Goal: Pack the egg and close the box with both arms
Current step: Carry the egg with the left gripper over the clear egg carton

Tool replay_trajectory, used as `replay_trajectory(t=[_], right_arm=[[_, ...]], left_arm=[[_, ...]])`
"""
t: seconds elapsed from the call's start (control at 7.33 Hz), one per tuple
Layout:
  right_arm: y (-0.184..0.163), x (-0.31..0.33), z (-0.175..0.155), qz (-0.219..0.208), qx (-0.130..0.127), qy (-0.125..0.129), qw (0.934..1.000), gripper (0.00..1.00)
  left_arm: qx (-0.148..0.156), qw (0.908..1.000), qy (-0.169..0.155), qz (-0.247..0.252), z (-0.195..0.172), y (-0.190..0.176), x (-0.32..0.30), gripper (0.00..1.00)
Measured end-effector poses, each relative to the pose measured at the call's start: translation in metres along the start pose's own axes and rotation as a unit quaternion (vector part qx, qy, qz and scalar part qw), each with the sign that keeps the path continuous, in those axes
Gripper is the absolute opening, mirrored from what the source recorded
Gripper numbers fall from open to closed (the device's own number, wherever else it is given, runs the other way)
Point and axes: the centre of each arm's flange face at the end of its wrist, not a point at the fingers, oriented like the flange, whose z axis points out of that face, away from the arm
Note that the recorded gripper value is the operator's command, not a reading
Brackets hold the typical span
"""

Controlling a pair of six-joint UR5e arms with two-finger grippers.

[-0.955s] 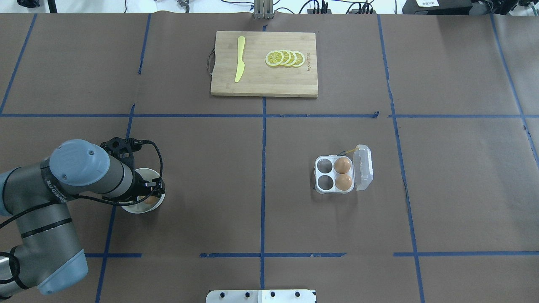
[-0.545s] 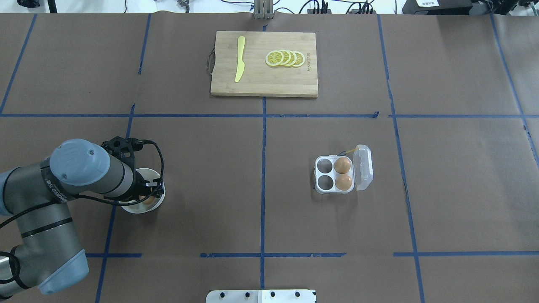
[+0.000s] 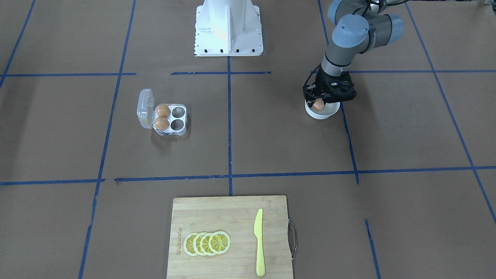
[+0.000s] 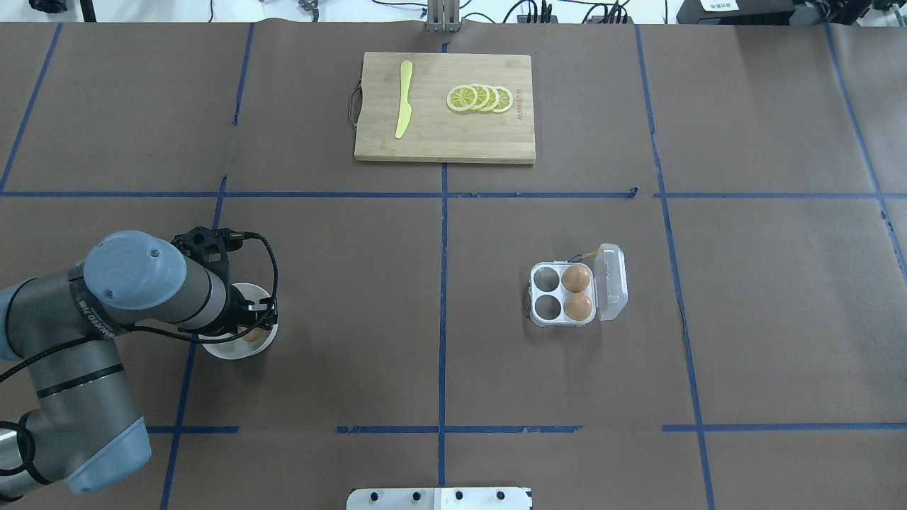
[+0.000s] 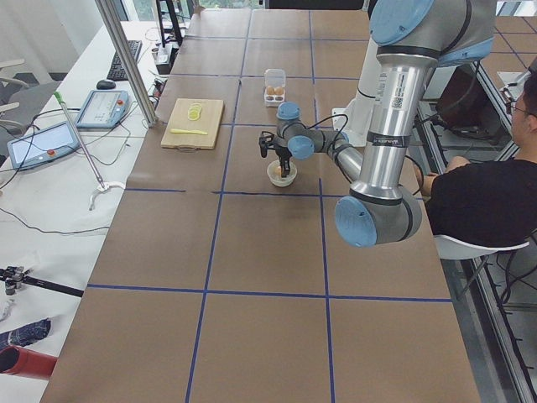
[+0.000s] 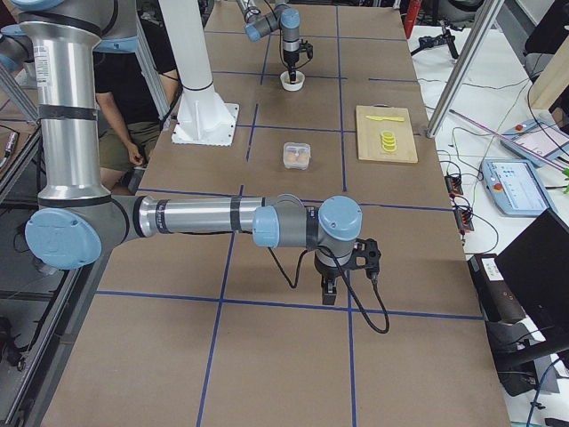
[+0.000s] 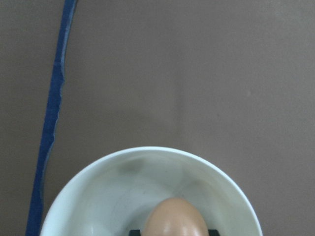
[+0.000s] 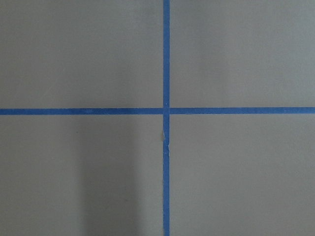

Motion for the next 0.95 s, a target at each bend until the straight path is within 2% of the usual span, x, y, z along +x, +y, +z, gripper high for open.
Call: replay_trajectory(t=[0.27,0.55,0.68,0.95], right_arm=[[-0.001,-0.001,-0.001,-0.001,0.001,0.000,1.0000,1.00],[-0.002,-0.003,-0.003,-0.004,0.004,0.000,1.0000,1.00],[-0.002,-0.004,-0.004,-0.005,0.005,0.000,1.0000,1.00],[-0.002,-0.005,-0.004,-0.005,0.004,-0.004,1.0000,1.00]], left_arm=[[0.018,0.9997,0.008,-0.014,-0.028,-0.014,-0.018,0.00],[0.038,0.9986,0.033,-0.020,-0.074,-0.017,-0.030,0.00],[0.048,0.9969,0.060,-0.017,-0.095,-0.023,-0.011,0.00],[0.059,0.9898,0.128,-0.024,-0.117,-0.042,0.087,0.00]])
